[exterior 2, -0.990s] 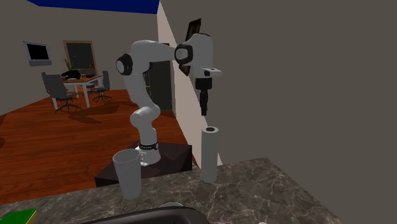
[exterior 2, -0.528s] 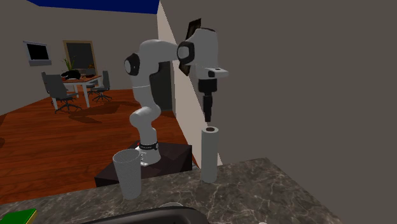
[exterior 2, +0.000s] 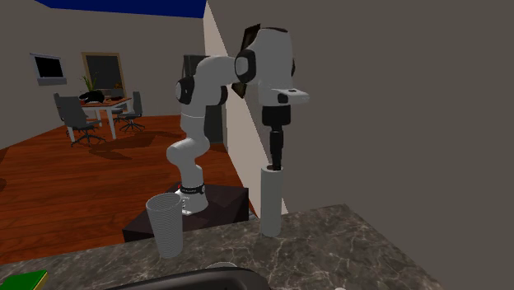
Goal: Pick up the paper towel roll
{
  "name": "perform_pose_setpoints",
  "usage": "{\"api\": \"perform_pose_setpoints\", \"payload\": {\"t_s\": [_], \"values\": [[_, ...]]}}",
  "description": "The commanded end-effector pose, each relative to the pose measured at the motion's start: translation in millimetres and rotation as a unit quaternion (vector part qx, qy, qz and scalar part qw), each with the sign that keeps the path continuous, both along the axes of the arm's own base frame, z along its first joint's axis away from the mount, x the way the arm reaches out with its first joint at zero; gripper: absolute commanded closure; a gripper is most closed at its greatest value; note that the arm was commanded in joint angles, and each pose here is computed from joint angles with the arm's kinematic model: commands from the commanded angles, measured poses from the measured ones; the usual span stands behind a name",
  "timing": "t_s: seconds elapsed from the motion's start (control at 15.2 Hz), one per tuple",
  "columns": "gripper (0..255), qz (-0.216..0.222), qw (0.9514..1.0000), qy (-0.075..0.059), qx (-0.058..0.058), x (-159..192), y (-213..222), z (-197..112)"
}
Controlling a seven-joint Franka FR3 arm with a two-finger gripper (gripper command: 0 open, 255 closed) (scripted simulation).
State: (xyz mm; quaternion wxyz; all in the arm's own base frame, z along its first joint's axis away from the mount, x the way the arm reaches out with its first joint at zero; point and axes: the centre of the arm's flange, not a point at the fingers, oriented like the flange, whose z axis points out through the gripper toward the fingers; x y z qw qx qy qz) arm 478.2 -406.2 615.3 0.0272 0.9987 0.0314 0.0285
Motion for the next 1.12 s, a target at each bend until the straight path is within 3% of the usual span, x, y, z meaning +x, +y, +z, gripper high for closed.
{"api": "perform_pose_setpoints", "payload": {"t_s": [0.0, 0.46, 0.53, 1.06], "values": [[0, 0.000, 1.0000, 0.000, 0.000, 2.0, -4.7, -8.9], [0, 0.000, 1.0000, 0.000, 0.000, 2.0, -4.7, -38.4], [255, 0.000, 1.0000, 0.000, 0.000, 1.9, -4.8, -38.4], [255, 0.000, 1.0000, 0.000, 0.000, 1.0, -6.1, -38.9]]}}
